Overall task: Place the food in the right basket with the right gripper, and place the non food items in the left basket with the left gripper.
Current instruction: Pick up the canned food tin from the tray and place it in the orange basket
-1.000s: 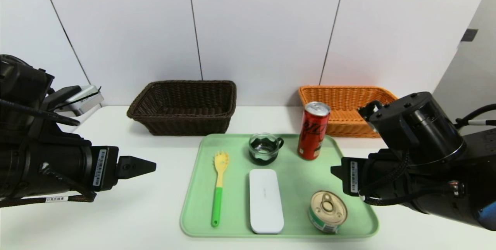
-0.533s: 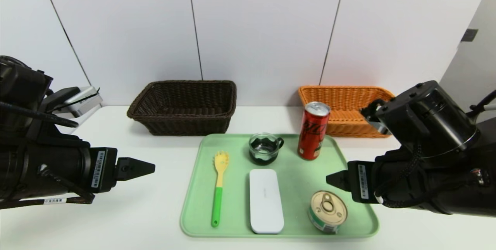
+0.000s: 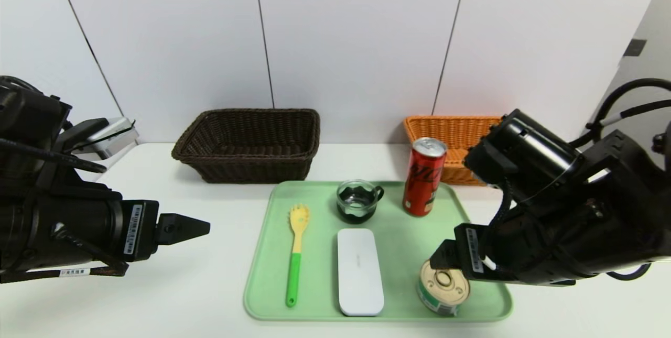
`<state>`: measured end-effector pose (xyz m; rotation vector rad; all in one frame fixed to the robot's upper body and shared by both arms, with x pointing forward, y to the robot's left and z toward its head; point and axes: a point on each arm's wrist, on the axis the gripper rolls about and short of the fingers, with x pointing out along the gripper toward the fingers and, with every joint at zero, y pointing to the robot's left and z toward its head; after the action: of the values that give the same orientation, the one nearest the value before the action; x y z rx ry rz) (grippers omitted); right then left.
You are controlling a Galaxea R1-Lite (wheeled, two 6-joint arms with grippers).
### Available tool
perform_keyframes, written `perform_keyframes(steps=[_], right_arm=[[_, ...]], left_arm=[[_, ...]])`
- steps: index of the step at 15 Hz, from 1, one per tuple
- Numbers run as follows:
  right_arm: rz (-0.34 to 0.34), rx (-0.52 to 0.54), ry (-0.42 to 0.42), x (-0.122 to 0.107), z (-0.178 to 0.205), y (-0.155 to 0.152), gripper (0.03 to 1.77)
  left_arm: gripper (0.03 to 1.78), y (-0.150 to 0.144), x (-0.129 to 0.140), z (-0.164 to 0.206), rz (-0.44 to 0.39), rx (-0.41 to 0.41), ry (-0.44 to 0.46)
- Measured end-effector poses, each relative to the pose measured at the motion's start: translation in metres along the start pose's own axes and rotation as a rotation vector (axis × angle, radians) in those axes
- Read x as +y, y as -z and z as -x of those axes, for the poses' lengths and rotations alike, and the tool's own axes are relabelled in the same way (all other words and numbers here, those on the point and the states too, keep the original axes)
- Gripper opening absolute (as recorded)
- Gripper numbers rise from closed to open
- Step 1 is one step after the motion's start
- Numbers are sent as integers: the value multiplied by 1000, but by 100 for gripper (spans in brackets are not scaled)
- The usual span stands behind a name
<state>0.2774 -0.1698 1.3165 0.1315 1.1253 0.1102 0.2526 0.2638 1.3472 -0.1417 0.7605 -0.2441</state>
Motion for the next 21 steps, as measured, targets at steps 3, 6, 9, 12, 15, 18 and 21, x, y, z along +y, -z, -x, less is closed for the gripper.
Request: perform_keyframes(steps=[3,6,9,12,15,18,21], right_arm=[[32,7,42,8,-11,3,162],[72,-15,92,13,-17,16,165],[84,-62,98,12,-27,31,167],[79,-137,44,12,-36,41,168],[78,-201,-2,9,-39,50,169],[90,-230,-22,0,-40,60,169],[114,-268,-38,-7,-43,68,169]], left_arm=[[169,3,1,-1,0,7,-3],[169,5,2,0,-1,10,-3],[169,6,2,0,-1,12,-4],[169,6,2,0,-1,11,-4],[169,7,2,1,-3,11,-4],[169,8,3,3,-3,6,-2],[169,10,3,4,-4,6,-2]])
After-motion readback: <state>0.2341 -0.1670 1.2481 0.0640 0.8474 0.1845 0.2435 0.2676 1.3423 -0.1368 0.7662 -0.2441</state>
